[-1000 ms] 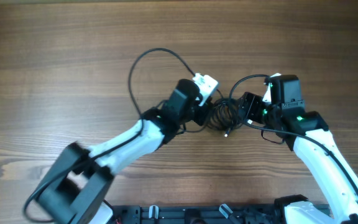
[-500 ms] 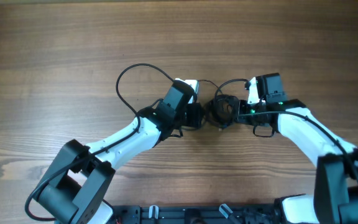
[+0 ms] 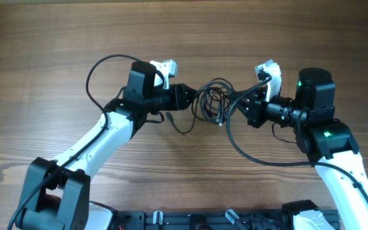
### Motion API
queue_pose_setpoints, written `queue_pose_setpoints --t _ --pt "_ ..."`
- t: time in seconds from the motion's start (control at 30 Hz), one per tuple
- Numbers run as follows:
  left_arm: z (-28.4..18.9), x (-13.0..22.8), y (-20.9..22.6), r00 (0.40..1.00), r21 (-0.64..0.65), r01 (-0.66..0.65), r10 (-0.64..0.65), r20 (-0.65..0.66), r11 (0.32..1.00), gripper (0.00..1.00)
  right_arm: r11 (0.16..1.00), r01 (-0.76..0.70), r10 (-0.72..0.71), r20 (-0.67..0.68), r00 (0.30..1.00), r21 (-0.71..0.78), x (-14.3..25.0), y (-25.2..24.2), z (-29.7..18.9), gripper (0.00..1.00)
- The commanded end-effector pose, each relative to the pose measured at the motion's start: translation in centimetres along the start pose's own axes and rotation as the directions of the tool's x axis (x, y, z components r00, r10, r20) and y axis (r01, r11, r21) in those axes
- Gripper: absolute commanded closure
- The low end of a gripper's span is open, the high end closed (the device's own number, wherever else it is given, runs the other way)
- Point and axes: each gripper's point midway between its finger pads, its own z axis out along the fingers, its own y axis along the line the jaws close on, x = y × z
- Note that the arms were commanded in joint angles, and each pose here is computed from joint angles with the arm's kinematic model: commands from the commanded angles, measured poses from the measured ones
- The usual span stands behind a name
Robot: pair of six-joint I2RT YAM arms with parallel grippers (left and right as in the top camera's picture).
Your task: Untangle cables
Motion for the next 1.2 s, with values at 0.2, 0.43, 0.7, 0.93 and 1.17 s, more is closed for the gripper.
queue_pose_setpoints --t 0.2,0.43,0.7,0.93,1.17 --pt "-2.1 1.0 -9.4 0.974 0.462 -0.184 0.224 -0.031 0.867 0.09 0.980 0.078 -0.077 0.017 0.997 -0.185 -0.7 3.4 -0.4 0.96" --pt "-1.3 5.4 -7.7 0.960 0.406 -0.089 0.187 -0.209 0.910 0.23 0.979 0.087 -0.081 0.038 0.996 -0.185 -1.4 3.5 -0.4 0.96" --pt "-0.8 3.2 -3.9 0.983 0.235 -0.085 0.120 -0.141 0.968 0.96 1.000 -0.016 0.016 0.027 1.000 0.009 -1.1 0.0 -0.1 0.96" --pt "-6.0 -1.9 4.6 0.995 0.048 0.096 -0.097 0.013 0.994 0.96 0.351 -0.291 0.327 0.175 0.929 0.890 6.1 -15.4 -9.9 0.96" --pt "-11.6 -3.5 1.1 0.994 0.303 0.076 -0.094 0.046 0.950 0.96 0.577 -0.276 0.376 0.050 0.925 0.769 6.2 -14.4 -4.5 0.92"
